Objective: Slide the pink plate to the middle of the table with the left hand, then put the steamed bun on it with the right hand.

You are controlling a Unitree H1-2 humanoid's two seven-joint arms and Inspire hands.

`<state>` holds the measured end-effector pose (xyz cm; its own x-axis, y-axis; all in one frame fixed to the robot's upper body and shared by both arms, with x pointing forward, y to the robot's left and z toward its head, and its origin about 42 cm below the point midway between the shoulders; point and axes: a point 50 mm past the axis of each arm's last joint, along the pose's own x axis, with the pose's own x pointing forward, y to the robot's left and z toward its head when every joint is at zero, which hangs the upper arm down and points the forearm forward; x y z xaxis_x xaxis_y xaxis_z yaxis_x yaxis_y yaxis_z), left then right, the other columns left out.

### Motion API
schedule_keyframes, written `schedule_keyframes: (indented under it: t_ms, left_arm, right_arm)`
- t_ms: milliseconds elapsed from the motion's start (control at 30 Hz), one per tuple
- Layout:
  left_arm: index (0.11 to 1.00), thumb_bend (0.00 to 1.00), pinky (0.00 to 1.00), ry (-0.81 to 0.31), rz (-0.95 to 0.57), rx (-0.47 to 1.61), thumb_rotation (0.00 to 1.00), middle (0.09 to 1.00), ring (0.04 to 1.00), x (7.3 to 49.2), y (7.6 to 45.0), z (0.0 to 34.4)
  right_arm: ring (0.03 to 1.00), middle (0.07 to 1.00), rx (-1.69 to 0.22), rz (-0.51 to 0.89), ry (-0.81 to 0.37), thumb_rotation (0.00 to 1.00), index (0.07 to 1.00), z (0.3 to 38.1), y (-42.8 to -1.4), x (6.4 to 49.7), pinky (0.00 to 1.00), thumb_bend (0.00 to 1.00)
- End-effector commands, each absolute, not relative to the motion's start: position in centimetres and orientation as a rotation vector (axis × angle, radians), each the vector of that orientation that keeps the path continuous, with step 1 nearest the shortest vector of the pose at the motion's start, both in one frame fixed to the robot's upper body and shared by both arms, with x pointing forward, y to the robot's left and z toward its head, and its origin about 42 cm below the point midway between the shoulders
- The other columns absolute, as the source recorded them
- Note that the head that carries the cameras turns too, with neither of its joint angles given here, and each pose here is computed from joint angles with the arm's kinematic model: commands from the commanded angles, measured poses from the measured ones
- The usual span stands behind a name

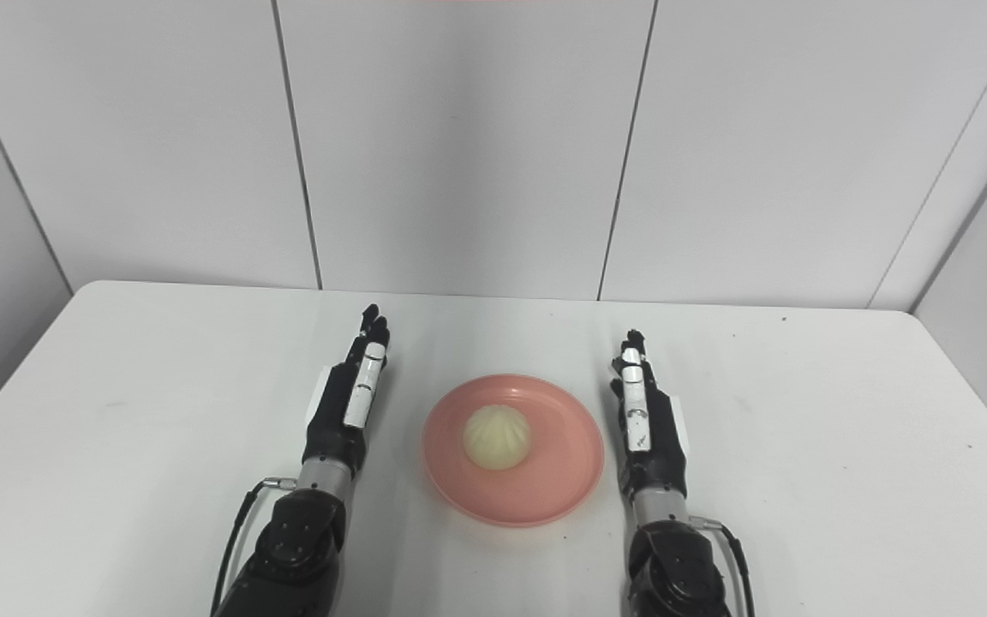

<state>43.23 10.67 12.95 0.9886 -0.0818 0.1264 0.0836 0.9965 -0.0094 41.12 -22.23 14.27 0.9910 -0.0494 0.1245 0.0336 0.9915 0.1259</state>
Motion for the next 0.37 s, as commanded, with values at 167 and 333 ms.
schedule_keyframes:
  t_ms: [167, 333]
  left_arm:
    - [1.000, 0.62, 1.00, -0.139, -0.067, -0.014, 0.97, 1.000, 1.000, 43.10, 11.48, 12.42]
    - [1.000, 0.62, 1.00, -0.125, -0.074, -0.030, 0.96, 1.000, 1.000, 43.11, 11.53, 12.51]
  right_arm:
    - [0.993, 0.991, 0.099, 0.000, -0.135, 1.00, 0.991, 14.70, -22.16, 41.65, 1.00, 0.79]
    - [0.975, 0.972, 0.034, -0.006, -0.141, 1.00, 0.970, 14.63, -22.14, 41.66, 1.00, 0.80]
